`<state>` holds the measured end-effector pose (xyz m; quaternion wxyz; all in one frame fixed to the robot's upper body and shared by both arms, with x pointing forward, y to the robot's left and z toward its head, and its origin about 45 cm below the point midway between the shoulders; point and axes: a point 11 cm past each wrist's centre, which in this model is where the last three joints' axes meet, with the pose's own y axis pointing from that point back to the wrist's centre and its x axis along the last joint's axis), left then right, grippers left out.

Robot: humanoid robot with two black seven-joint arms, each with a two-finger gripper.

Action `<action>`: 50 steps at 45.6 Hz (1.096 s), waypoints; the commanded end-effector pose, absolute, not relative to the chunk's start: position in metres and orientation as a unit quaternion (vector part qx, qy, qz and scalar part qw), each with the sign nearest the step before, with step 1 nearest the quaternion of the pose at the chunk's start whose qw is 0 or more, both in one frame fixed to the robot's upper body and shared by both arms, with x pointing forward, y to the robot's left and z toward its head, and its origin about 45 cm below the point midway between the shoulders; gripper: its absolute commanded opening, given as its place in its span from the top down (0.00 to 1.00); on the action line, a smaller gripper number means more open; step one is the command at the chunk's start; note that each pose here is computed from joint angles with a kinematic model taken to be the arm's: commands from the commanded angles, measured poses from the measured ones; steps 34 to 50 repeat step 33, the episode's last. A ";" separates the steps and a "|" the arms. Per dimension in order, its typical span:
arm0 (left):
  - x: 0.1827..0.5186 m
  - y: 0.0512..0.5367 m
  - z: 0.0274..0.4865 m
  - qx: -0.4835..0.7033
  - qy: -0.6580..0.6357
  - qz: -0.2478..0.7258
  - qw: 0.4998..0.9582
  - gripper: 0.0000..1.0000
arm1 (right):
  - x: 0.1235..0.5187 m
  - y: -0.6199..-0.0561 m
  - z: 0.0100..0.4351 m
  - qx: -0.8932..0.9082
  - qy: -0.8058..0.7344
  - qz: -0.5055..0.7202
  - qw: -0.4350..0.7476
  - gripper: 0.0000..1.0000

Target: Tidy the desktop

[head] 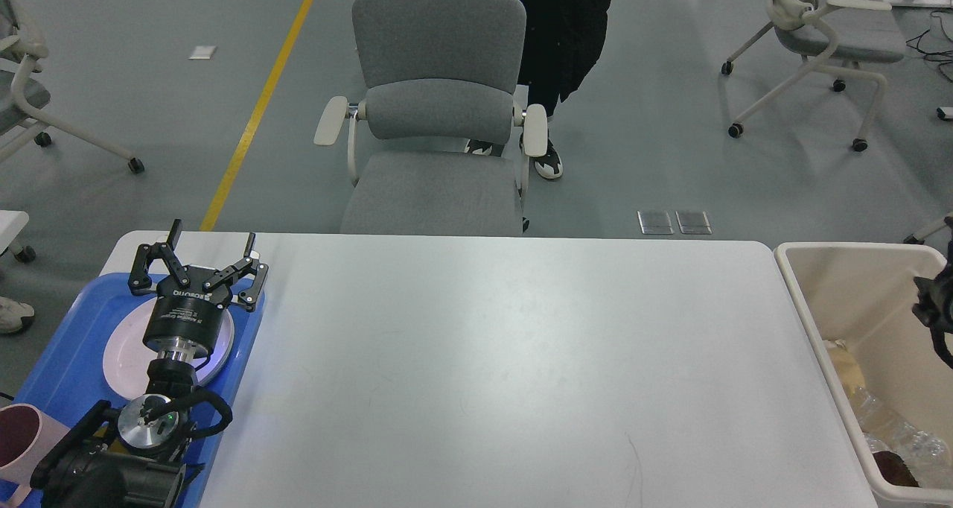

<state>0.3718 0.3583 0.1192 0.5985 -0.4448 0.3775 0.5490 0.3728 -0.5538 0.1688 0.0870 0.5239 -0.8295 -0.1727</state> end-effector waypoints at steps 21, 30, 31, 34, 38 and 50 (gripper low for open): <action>0.371 0.359 0.118 -0.444 0.378 0.550 0.598 0.04 | 0.357 -0.421 0.115 0.633 -0.720 -0.230 -0.168 0.00; 0.371 0.359 0.119 -0.445 0.378 0.549 0.598 0.04 | 0.354 -0.415 0.110 0.628 -0.723 -0.228 -0.178 0.00; 0.371 0.359 0.118 -0.444 0.378 0.550 0.598 0.04 | 0.354 -0.415 0.110 0.628 -0.723 -0.228 -0.178 0.00; 0.371 0.359 0.118 -0.444 0.378 0.550 0.598 0.04 | 0.354 -0.416 0.110 0.627 -0.723 -0.228 -0.178 0.00; 0.371 0.359 0.118 -0.444 0.378 0.550 0.598 0.04 | 0.354 -0.416 0.110 0.627 -0.723 -0.228 -0.178 0.00; 0.371 0.359 0.118 -0.444 0.378 0.550 0.598 0.04 | 0.354 -0.416 0.110 0.627 -0.723 -0.228 -0.178 0.00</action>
